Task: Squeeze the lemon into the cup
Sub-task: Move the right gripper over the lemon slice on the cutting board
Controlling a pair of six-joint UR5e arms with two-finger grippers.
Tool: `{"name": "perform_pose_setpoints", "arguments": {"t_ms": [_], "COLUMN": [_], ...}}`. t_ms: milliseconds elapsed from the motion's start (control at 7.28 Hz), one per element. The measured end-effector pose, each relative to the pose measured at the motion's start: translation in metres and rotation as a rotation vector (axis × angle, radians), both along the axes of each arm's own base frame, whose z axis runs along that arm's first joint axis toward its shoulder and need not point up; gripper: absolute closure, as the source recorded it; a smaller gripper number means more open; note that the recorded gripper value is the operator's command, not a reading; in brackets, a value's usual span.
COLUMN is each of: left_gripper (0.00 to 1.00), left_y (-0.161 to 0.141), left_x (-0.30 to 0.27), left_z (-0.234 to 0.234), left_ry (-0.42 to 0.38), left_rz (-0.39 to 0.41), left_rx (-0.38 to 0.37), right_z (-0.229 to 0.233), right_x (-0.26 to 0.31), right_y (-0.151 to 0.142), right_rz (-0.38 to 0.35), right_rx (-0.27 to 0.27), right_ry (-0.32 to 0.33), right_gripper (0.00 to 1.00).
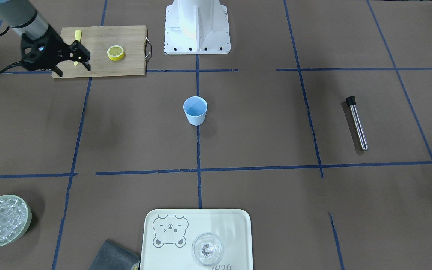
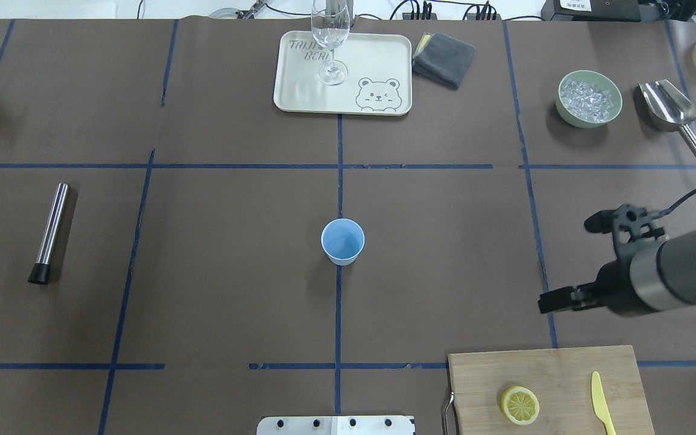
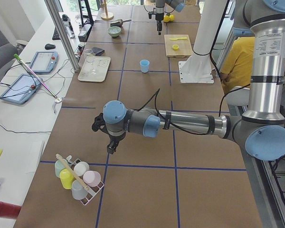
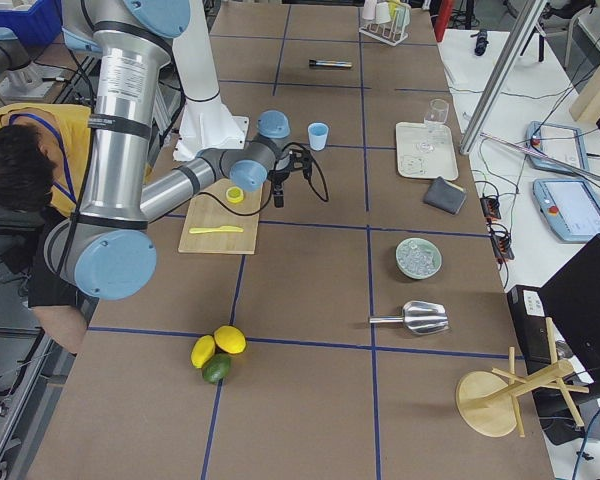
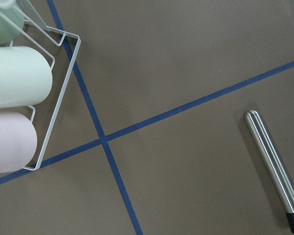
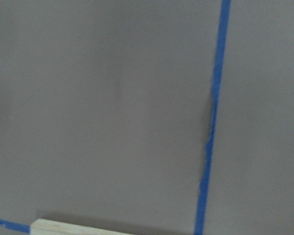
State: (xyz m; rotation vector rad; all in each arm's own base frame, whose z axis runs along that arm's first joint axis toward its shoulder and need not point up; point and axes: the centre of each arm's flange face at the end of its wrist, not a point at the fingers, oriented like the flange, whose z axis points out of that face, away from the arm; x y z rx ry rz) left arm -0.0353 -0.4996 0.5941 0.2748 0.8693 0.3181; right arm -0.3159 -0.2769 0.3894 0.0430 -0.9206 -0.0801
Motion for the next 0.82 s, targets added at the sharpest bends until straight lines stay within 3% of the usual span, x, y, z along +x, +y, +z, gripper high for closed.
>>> {"name": "perform_pose_setpoints", "arguments": {"t_ms": [412, 825], "left_gripper": [0.00, 0.00], "left_y": [-0.001, -0.002], "left_x": [0.004, 0.011], "left_z": [-0.007, -0.017], "left_ry": [0.005, 0.008], "left_rz": [-0.010, -0.009], "left_rx": [-0.010, -0.006], "right_z": [-0.014, 0.013], "right_x": [-0.062, -0.088], "right_y": [0.096, 0.137], "right_rz": [0.031, 0.034], "right_rx": [-0.067, -0.048], "right_ry": [0.023, 0.085], "right_gripper": [0.01, 0.01]}}
